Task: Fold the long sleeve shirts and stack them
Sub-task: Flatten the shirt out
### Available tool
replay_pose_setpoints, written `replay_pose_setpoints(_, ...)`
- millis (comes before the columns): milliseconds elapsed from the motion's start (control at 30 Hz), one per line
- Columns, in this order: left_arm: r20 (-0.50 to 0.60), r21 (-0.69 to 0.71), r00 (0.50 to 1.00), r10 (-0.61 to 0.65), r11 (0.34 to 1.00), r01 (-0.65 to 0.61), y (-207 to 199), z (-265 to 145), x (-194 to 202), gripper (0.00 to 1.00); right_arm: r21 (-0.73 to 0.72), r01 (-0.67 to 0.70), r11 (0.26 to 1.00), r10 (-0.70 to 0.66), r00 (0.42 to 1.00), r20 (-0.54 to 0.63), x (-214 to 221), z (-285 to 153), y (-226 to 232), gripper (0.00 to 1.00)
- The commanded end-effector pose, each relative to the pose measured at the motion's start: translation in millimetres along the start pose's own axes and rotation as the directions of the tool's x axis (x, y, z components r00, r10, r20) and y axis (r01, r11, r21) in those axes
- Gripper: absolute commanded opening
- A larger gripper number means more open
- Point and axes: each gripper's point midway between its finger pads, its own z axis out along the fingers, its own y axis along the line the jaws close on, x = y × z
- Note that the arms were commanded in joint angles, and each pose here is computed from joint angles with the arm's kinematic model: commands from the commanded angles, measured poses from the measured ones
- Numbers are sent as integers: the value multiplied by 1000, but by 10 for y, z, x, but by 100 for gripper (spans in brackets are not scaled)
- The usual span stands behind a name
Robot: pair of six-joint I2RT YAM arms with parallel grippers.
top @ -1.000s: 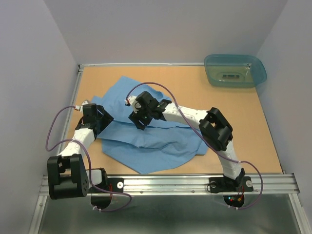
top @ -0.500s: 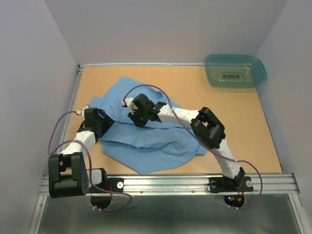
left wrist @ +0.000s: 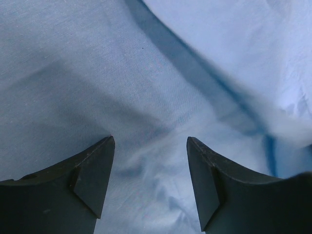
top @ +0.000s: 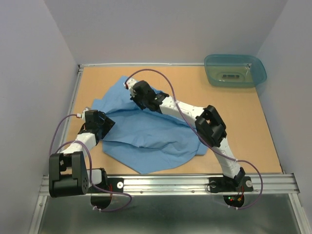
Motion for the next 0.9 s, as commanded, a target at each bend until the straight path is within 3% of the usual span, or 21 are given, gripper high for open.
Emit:
replay_pose_setpoints(0,-44,-11,999,-8,1000,7,76,14,142,72,422,-111,900,-3,965,261,-1128,-783,-1527,1)
replay_pose_setpoints(67,-48,-8,999,-6,1000,6,74,9,150,72,521,-156,839,-14,951,309,-1353,-1044,-1963,0)
replay_pose_setpoints(200,-41,3,999,-4,1000,4,51,-13,136,72,689,-234,686,-16,942,336,-1392,-1441,-2826,1)
replay_pose_setpoints(400,-24,15,1000,4,1000,-4,7,-64,82,72,754,-317,575,57,935,349,-1060,-1539,-3391,5)
replay_pose_setpoints(467,-20,17,1000,10,1000,-10,-9,-85,65,72,756,-317,572,75,939,336,-953,-1496,-3407,20)
replay_pose_setpoints(500,-11,24,1000,17,1000,-17,-33,-105,34,72,743,-302,598,71,943,326,-937,-1440,-3370,38)
replay_pose_setpoints(600,21,49,999,39,998,-40,-163,-177,-105,74,699,-320,640,100,936,337,-859,-1420,-3253,70)
replay_pose_setpoints(700,67,79,994,88,993,-93,-364,-283,-322,78,646,-366,670,143,918,371,-824,-1550,-3126,83)
replay_pose_setpoints(867,161,154,966,202,962,-226,-867,-427,-706,81,475,-460,751,292,875,385,-570,-1713,-2676,87)
